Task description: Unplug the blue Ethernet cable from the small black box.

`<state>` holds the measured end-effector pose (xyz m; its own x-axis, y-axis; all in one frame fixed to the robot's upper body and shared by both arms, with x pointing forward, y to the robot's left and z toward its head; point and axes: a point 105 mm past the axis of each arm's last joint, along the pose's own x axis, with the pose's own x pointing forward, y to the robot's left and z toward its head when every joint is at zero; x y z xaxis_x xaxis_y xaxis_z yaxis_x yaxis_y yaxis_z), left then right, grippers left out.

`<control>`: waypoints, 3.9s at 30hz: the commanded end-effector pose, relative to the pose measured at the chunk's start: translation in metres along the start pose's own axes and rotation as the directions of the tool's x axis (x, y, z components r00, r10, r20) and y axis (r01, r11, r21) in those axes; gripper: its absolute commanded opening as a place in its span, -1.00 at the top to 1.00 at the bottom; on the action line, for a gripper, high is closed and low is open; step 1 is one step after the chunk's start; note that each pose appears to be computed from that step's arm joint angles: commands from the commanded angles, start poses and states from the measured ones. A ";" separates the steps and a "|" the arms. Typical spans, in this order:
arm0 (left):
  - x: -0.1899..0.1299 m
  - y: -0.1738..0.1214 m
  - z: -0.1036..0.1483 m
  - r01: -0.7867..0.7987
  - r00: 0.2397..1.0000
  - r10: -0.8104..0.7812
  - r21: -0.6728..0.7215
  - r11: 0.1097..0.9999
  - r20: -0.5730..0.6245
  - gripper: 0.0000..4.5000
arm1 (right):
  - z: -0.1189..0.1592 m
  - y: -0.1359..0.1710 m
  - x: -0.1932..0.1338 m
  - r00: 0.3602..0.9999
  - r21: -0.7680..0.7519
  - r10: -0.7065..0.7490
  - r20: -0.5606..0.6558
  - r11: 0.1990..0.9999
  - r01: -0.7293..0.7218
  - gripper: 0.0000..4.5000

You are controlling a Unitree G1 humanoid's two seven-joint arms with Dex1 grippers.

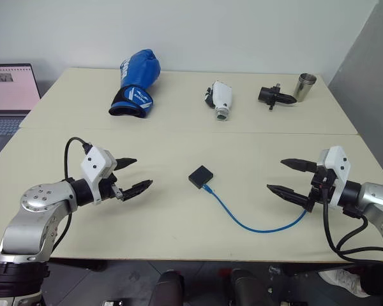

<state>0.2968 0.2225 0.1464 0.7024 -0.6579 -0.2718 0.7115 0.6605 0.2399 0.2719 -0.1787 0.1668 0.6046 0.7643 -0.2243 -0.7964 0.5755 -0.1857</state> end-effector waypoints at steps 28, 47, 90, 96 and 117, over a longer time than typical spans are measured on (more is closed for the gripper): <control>0.000 -0.013 0.006 0.077 0.997 -0.077 0.014 0.997 0.005 -0.98 | 0.000 0.024 0.033 0.999 0.008 0.037 0.004 0.999 -0.037 -1.00; 0.001 -0.051 -0.005 0.340 0.938 -0.341 -0.019 0.940 -0.065 -0.98 | -0.045 0.072 0.154 0.992 0.072 -0.042 -0.119 0.996 0.050 -1.00; 0.029 -0.062 0.048 0.516 0.854 -0.448 -0.553 0.655 0.266 -1.00 | 0.042 0.067 0.112 0.933 -0.810 0.343 0.109 0.575 -0.117 0.97; 0.035 -0.064 0.056 0.529 0.846 -0.448 -0.553 0.644 0.289 -1.00 | 0.046 0.069 0.113 0.927 -0.818 0.357 0.117 0.564 -0.114 0.97; 0.031 -0.063 0.050 0.556 0.828 -0.460 -0.577 0.598 0.320 0.45 | 0.062 0.074 0.117 0.901 -0.843 0.381 0.208 0.538 -0.033 0.97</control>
<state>0.2748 0.1395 0.1649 0.2550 -0.9657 -0.0484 0.7869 0.2363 -0.5701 0.2859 -0.0306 0.1689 0.2507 0.9590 -0.1321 -0.4952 0.0098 -0.8687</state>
